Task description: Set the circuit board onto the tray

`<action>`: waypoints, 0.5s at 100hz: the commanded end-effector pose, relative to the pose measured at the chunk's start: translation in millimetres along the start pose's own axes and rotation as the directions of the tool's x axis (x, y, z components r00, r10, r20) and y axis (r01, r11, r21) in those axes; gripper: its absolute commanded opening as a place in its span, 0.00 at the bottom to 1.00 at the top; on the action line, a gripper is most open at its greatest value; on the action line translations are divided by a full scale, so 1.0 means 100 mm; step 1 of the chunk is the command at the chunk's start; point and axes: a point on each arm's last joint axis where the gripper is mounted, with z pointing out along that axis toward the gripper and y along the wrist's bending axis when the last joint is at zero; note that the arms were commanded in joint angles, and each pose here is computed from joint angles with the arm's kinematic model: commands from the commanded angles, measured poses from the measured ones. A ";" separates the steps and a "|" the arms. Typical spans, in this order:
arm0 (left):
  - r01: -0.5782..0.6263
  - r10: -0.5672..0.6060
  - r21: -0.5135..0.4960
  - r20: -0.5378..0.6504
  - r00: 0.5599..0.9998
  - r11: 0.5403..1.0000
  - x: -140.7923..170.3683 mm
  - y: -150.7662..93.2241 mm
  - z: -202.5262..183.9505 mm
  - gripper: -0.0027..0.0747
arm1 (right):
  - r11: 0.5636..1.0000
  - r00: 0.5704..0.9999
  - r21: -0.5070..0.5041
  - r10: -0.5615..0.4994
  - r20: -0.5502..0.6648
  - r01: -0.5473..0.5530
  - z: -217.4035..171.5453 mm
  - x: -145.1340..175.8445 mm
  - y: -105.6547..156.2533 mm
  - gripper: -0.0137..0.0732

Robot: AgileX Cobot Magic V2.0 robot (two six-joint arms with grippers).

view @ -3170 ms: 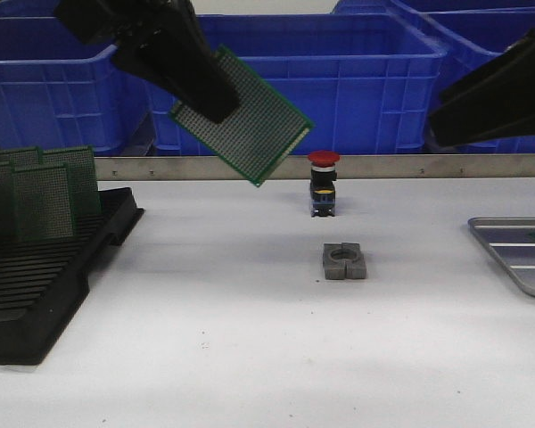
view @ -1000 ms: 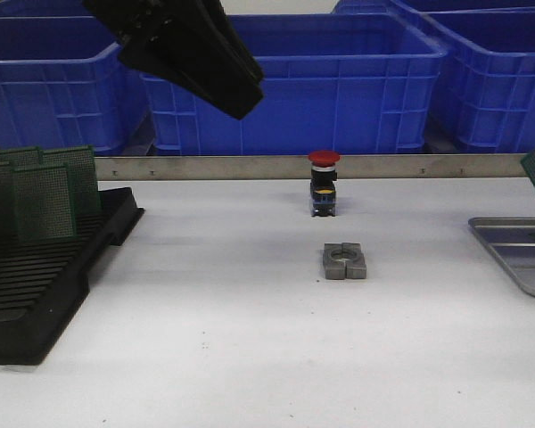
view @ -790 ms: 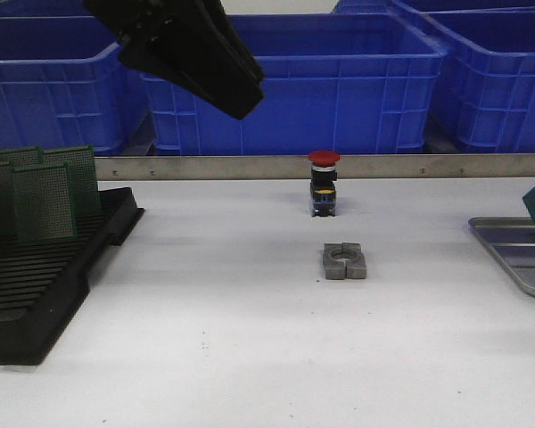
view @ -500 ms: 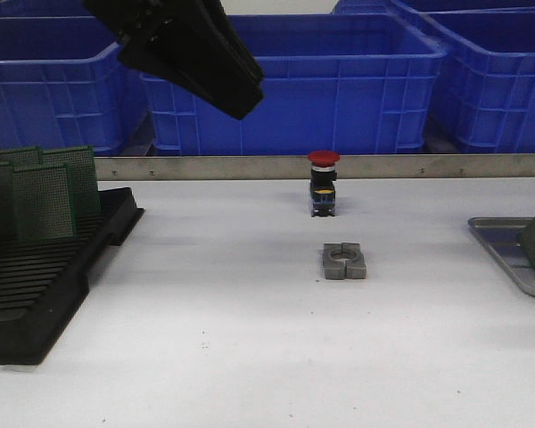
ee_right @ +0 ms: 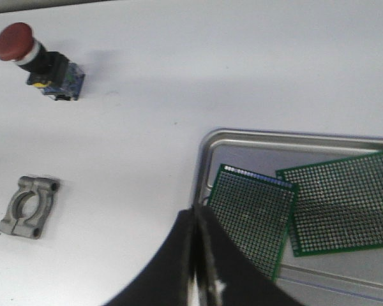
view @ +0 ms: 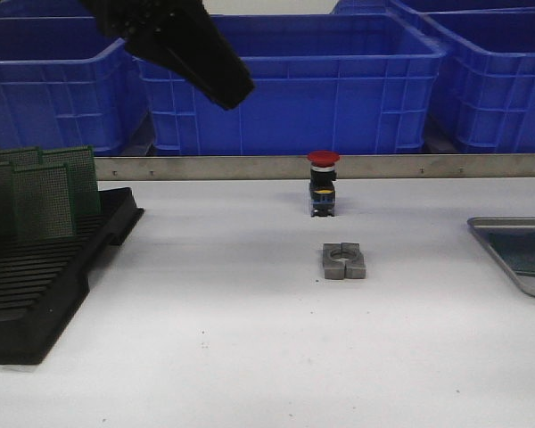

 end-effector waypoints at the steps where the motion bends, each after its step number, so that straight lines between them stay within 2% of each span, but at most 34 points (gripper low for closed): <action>1: 0.023 -0.023 -0.001 0.066 0.998 1.000 -0.12 -0.09 -0.29 0.01 | 0.997 0.994 -0.040 -0.062 0.086 0.066 -0.23 -0.19 0.14 0.09; 12: 0.067 -0.064 -0.031 0.080 0.995 0.997 -0.05 -0.07 -0.49 0.01 | 0.994 0.988 -0.048 -0.088 0.126 0.094 -0.36 -0.24 0.23 0.09; 24: 0.110 -0.092 -0.140 0.129 0.987 0.984 -0.05 -0.07 -0.77 0.01 | 0.992 0.976 -0.019 -0.123 0.181 0.128 -0.51 -0.31 0.32 0.09; 39: 0.165 -0.102 -0.329 0.202 0.974 0.930 -0.05 -0.16 -1.17 0.01 | 0.982 0.953 0.008 -0.184 0.240 0.188 -0.64 -0.35 0.54 0.09; 50: 0.198 -0.096 -0.424 0.249 0.964 0.884 0.02 -0.28 -1.38 0.01 | 0.974 0.938 0.019 -0.224 0.266 0.227 -0.69 -0.29 0.74 0.09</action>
